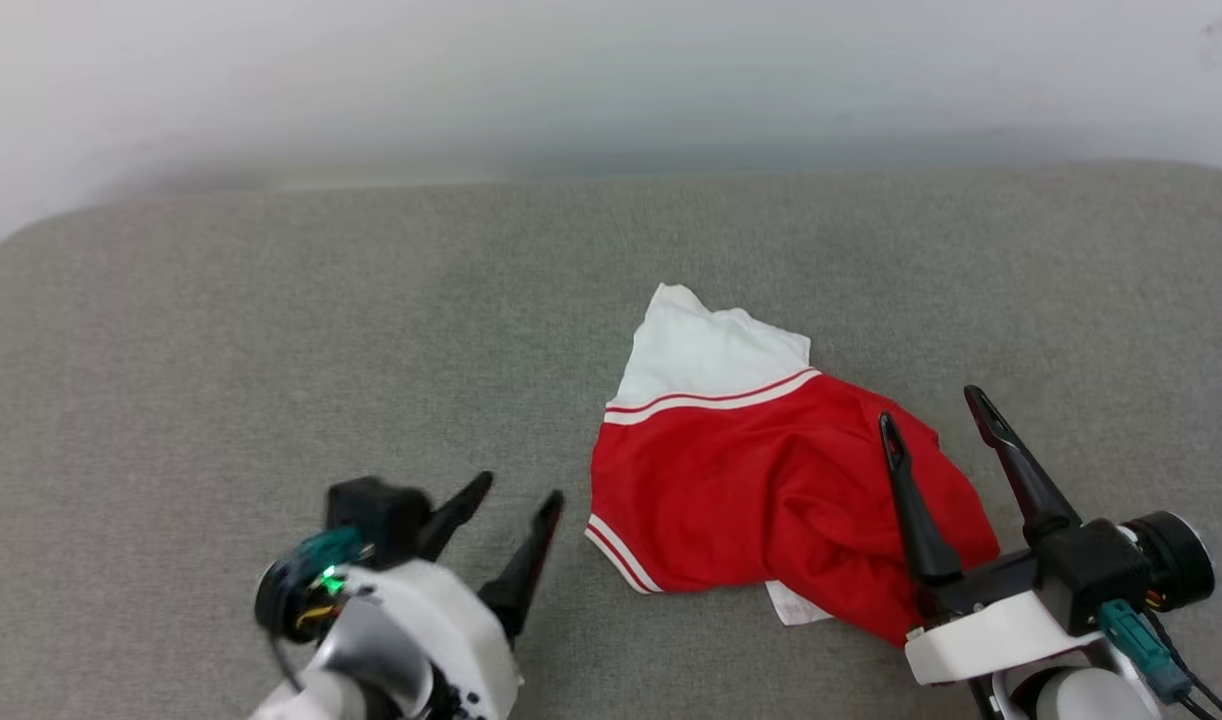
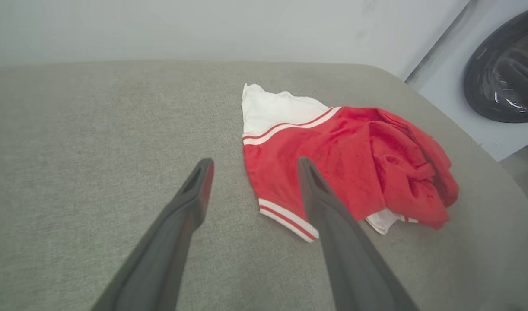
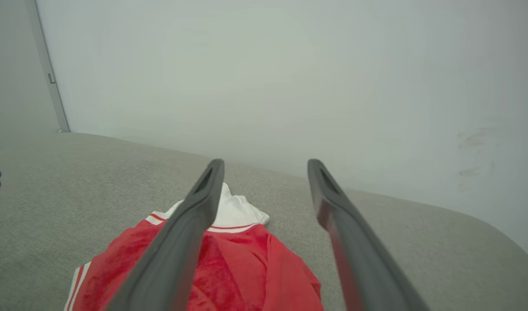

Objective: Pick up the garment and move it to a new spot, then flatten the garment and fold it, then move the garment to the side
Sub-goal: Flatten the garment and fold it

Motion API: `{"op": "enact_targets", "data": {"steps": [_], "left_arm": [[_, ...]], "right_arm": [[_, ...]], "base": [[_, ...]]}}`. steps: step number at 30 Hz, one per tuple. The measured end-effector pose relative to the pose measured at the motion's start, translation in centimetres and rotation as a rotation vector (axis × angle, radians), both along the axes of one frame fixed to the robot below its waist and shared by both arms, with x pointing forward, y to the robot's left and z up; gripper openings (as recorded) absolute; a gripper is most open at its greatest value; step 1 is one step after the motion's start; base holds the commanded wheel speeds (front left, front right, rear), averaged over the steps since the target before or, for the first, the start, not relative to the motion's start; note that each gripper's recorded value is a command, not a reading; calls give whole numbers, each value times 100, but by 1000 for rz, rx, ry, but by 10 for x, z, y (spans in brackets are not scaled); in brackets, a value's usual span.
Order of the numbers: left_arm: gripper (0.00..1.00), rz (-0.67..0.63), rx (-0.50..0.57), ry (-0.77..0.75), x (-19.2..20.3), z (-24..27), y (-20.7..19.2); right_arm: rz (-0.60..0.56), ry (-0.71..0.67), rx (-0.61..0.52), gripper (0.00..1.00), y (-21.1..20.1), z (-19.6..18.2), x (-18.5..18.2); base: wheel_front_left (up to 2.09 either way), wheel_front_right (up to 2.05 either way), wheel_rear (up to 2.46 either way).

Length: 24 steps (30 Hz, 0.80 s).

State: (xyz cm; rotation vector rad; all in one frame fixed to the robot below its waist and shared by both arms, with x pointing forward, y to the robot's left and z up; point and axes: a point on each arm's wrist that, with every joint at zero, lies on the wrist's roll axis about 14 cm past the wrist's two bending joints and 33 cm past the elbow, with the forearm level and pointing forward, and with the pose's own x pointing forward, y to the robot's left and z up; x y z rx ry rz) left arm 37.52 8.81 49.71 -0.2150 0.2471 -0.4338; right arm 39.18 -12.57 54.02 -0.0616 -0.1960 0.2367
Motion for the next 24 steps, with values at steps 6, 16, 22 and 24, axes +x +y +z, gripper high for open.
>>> {"op": "enact_targets", "data": {"steps": [6, 16, 22, 24], "left_arm": [[100, -204, 129, 214, 9, -31, -36], [100, -307, 299, 489, 31, -83, -44], [100, -351, 352, 588, 24, -117, -49], [58, -365, 358, 606, 23, -123, -50]], "right_arm": [[-24, 35, -14, 100, -8, -13, 10], [-54, 80, 15, 100, -19, -29, 21], [-60, 120, -5, 100, -21, -44, 23], [-62, 126, -6, 100, -21, -46, 24]], "base": [[0, 0, 0], [0, 0, 0], [0, 0, 0], [0, 0, 0]]}}
